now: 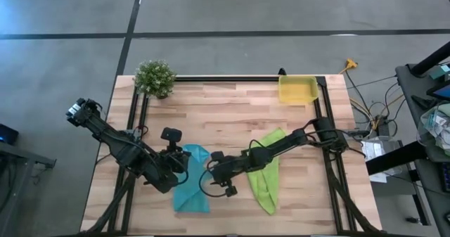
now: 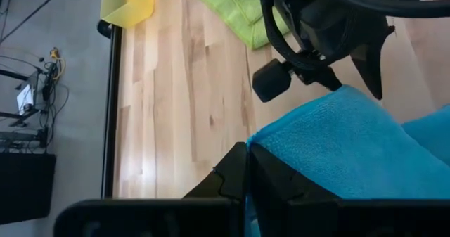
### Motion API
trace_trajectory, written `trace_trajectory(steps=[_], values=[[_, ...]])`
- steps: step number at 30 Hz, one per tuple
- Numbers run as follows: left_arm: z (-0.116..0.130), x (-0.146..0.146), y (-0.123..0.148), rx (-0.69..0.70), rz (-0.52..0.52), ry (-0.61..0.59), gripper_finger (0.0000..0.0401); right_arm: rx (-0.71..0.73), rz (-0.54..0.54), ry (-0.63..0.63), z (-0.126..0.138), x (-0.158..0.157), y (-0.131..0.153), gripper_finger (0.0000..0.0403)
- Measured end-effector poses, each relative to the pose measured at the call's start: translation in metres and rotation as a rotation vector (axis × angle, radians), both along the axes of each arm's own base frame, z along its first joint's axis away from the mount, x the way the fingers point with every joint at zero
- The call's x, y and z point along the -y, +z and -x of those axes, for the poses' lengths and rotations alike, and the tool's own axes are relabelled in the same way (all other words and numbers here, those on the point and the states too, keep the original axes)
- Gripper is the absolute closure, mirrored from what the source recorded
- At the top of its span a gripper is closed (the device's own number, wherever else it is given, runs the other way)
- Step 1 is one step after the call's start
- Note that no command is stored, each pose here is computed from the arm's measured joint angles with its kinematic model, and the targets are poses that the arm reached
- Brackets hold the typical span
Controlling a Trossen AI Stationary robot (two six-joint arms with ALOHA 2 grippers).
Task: Roll microfiber towels into tight, uniform cylinder then place into a basket
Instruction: Fold the blue microfiber towel
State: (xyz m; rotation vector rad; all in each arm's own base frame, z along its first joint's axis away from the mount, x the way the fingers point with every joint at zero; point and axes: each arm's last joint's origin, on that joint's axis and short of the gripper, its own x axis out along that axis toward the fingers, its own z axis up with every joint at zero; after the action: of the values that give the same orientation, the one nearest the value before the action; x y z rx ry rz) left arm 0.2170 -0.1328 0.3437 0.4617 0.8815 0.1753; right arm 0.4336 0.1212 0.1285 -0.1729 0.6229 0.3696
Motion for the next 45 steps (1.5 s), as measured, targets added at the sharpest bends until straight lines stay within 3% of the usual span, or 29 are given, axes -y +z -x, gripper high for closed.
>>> trace_trajectory(steps=[7, 11, 18, 25, 29, 33, 38, 45], values=[[0.001, 0.0, -0.001, -0.008, -0.006, 0.0, 0.0401, -0.002, 0.11, -0.07, 0.004, 0.004, 0.009, 0.0356], [0.001, -0.001, -0.004, -0.018, -0.019, 0.002, 0.0401, -0.011, 0.209, -0.176, 0.009, 0.01, 0.022, 0.0389], [0.008, -0.009, -0.007, -0.026, -0.154, 0.078, 0.0401, 0.031, 0.501, -0.437, 0.028, 0.016, 0.061, 0.0394], [0.012, -0.019, -0.002, 0.075, -0.419, 0.163, 0.0401, 0.127, 0.754, -0.66, 0.046, 0.031, 0.114, 0.0394], [0.014, -0.028, 0.003, 0.125, -0.601, 0.215, 0.0401, 0.167, 0.793, -0.817, 0.055, 0.053, 0.143, 0.0394], [0.02, -0.043, 0.011, 0.148, -0.692, 0.265, 0.0401, 0.19, 0.835, -0.945, 0.067, 0.076, 0.17, 0.0394], [0.035, -0.06, 0.028, 0.217, -0.688, 0.329, 0.0401, 0.285, 0.768, -1.019, 0.088, 0.092, 0.211, 0.0394], [0.062, -0.076, 0.055, 0.347, -0.639, 0.392, 0.0401, 0.369, 0.765, -1.011, 0.112, 0.098, 0.248, 0.0394]])
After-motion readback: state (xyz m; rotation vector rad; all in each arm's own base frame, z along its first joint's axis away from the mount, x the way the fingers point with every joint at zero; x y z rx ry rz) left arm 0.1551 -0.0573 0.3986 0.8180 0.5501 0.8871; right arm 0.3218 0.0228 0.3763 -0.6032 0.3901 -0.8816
